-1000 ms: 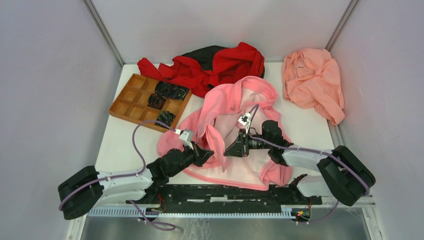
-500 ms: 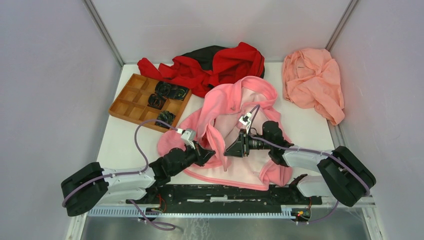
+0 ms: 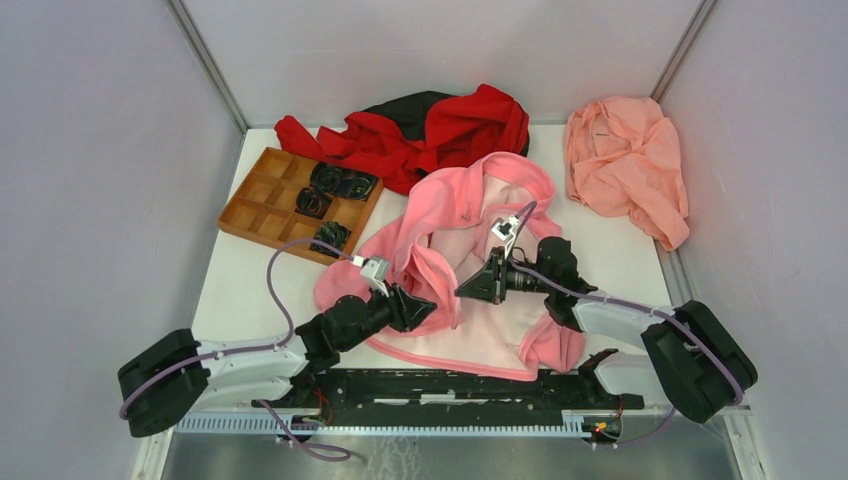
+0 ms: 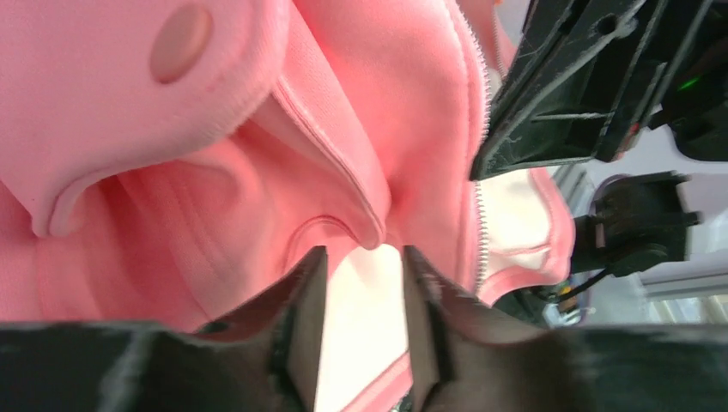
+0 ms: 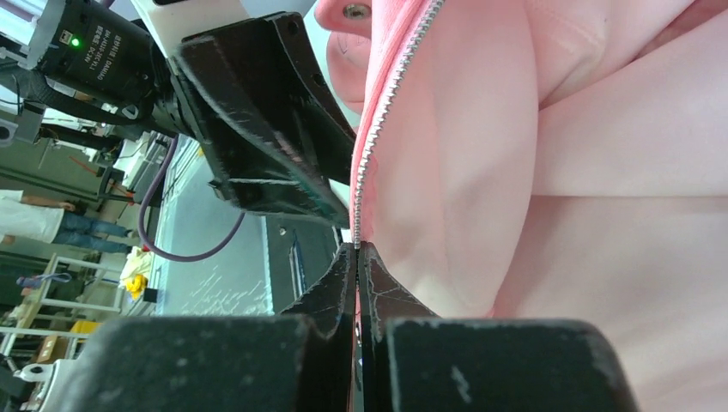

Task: Zip up the jacket
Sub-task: Pick up the jacket from the center of the board.

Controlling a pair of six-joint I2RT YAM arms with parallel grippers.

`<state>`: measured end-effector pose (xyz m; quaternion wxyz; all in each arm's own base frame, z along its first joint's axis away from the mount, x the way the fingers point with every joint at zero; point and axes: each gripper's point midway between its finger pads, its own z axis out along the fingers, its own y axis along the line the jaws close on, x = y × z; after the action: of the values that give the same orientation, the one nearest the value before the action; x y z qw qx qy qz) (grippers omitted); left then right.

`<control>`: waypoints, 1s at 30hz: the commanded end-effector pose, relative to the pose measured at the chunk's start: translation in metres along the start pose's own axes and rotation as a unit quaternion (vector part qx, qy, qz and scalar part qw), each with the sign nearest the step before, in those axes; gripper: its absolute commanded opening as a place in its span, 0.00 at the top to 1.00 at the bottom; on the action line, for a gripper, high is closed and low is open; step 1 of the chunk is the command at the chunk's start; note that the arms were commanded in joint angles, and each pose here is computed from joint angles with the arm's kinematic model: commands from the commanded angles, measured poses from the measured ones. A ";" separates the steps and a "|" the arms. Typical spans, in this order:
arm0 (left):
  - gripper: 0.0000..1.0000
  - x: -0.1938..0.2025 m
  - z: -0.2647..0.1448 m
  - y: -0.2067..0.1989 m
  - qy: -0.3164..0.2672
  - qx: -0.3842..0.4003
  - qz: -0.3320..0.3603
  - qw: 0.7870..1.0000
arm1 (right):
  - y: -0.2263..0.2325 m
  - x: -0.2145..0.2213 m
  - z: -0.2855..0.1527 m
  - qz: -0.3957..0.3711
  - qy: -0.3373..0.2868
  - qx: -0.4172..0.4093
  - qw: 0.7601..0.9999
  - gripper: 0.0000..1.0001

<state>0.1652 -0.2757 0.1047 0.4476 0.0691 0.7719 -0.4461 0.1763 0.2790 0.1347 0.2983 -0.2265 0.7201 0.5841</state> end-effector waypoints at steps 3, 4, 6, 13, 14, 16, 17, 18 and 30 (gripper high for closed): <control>0.27 -0.019 -0.017 -0.034 -0.011 0.065 -0.033 0.997 | 0.010 -0.020 -0.002 -0.092 -0.018 -0.027 0.995 1.00; 0.22 -0.019 -0.022 -0.039 -0.009 0.082 -0.036 0.996 | 0.010 -0.021 -0.003 -0.100 -0.018 -0.029 0.994 1.00; 0.15 -0.017 -0.032 -0.049 -0.004 0.113 -0.043 0.993 | 0.013 -0.023 -0.004 -0.114 -0.020 -0.039 0.993 1.00; 0.09 -0.009 -0.053 -0.064 0.001 0.184 -0.083 0.979 | 0.026 -0.028 -0.005 -0.133 -0.017 -0.072 0.988 1.00; 0.09 -0.010 -0.052 -0.066 -0.002 0.187 -0.085 0.979 | 0.027 -0.029 -0.005 -0.135 -0.016 -0.075 0.988 1.00; 0.09 -0.004 -0.047 -0.062 0.006 0.178 -0.081 0.981 | 0.029 -0.030 -0.005 -0.139 -0.015 -0.078 0.987 1.00; 0.10 -0.001 -0.042 -0.059 0.013 0.169 -0.074 0.983 | 0.029 -0.030 -0.005 -0.139 -0.013 -0.078 0.987 1.00; 0.10 0.002 -0.037 -0.056 0.019 0.159 -0.065 0.985 | 0.029 -0.032 -0.005 -0.141 -0.014 -0.079 0.987 1.00; 0.31 -0.002 0.010 -0.047 0.011 0.109 -0.018 0.994 | 0.026 -0.033 -0.006 -0.137 -0.010 -0.073 0.988 1.00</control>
<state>0.1291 -0.2983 0.0944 0.3538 0.1068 0.7737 -0.5145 0.1761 0.2751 0.1548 0.3346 -0.3139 0.6642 0.5902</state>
